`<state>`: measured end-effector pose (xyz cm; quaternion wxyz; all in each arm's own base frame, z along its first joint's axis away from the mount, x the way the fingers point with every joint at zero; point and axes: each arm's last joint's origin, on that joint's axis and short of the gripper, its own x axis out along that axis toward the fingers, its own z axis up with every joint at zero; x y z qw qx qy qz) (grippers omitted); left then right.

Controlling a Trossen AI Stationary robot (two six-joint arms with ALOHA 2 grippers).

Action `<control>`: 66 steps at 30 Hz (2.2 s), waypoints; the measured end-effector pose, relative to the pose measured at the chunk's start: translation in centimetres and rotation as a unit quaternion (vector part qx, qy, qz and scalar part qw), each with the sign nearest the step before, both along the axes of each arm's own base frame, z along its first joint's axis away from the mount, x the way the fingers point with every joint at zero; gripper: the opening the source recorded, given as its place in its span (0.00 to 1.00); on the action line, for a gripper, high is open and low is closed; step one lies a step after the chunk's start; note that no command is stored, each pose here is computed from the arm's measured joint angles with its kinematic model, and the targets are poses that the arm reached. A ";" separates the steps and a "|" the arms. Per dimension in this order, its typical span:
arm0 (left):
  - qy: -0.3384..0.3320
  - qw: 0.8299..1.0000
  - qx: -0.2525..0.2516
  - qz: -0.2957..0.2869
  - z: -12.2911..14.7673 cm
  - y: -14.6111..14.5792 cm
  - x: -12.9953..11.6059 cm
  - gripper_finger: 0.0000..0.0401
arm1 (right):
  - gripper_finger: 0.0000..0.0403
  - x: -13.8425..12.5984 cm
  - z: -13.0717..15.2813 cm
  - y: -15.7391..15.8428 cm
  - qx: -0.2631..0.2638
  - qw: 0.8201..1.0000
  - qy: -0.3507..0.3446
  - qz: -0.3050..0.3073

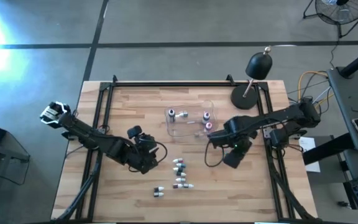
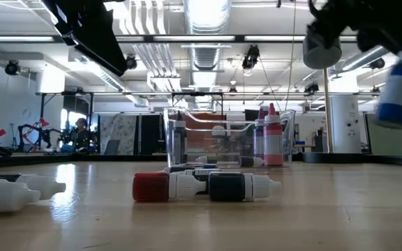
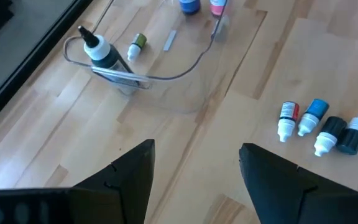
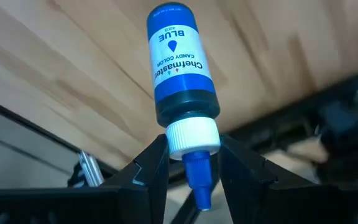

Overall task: Pick & Place food coloring
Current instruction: Put the large blue food coloring bottle into the transparent bin

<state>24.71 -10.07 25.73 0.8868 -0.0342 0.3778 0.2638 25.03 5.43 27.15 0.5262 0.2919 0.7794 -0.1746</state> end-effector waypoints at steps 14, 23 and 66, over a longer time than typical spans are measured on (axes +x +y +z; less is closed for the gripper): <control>0.011 1.000 -0.004 0.018 -1.4 0.2 -0.5 0.52 | 0.33 -2.8 -6.7 0.8 0.023 0.990 0.132 -0.036; 0.019 1.000 0.003 0.013 -1.7 0.3 -0.6 0.52 | 0.40 -1.9 -7.0 1.7 0.018 0.996 0.077 -0.030; 0.015 1.000 -0.013 0.014 -1.7 0.2 -0.5 0.52 | 0.65 -6.3 -4.9 4.2 -0.094 0.966 -0.033 -0.238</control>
